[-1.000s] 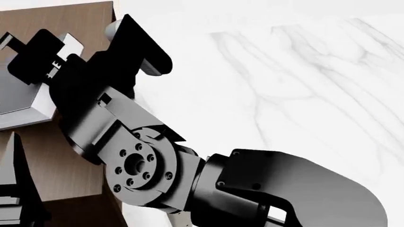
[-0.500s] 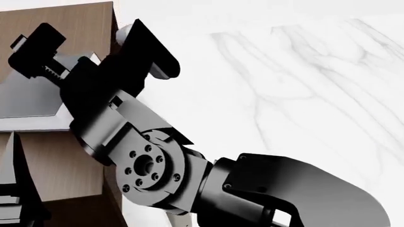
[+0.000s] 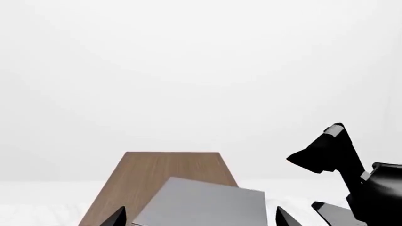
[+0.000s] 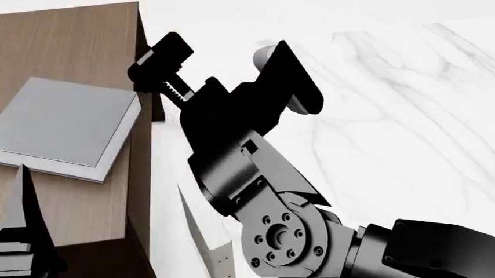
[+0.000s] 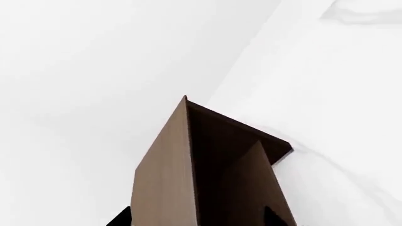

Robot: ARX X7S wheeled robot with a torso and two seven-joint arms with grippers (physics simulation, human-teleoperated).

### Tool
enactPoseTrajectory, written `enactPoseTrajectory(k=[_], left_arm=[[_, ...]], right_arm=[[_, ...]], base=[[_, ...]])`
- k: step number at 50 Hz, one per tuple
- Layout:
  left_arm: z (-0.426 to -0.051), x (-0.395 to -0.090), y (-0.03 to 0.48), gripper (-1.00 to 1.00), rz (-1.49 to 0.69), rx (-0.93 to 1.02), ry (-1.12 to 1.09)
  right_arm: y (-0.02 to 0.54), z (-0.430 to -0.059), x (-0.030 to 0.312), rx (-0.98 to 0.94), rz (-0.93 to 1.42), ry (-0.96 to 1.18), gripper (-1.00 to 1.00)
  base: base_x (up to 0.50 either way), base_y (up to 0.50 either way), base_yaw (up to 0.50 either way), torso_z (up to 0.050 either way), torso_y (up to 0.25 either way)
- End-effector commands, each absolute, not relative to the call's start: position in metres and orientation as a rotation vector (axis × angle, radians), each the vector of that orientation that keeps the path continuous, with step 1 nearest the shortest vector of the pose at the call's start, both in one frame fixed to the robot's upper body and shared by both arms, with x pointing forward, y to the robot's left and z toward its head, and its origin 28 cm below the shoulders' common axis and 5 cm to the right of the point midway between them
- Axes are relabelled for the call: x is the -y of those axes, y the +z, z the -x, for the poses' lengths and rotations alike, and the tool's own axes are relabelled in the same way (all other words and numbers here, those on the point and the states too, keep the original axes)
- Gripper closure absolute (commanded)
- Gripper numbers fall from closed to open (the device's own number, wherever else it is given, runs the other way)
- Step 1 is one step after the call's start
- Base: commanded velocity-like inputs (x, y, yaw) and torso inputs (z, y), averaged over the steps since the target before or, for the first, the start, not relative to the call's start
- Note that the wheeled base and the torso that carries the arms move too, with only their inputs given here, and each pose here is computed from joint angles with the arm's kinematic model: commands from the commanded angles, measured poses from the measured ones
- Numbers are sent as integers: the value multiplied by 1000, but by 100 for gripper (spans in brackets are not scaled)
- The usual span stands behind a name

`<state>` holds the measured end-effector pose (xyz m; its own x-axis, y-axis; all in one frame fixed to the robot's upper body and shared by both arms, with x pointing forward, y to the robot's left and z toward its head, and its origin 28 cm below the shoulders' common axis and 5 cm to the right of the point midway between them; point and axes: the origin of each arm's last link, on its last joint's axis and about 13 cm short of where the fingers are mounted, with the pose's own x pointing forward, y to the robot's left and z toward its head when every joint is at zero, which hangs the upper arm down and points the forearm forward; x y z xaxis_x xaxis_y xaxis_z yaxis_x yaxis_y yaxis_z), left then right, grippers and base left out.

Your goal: Pick up the book in the middle and place it on the cabinet shelf.

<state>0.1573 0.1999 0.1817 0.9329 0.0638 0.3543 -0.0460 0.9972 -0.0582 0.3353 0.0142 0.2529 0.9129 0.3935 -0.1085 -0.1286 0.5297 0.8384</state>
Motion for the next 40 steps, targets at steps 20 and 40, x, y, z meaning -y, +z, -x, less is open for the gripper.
enactPoseTrajectory(k=[20, 40], left_arm=[[-235, -199, 248, -100, -35, 549, 15], [-295, -197, 364, -100, -82, 735, 40]], right_arm=[[278, -302, 104, 369, -553, -35, -100], [381, -298, 126, 651, -272, -107, -100]], base=[[0, 0, 0, 0, 0], [0, 0, 0, 0, 0]])
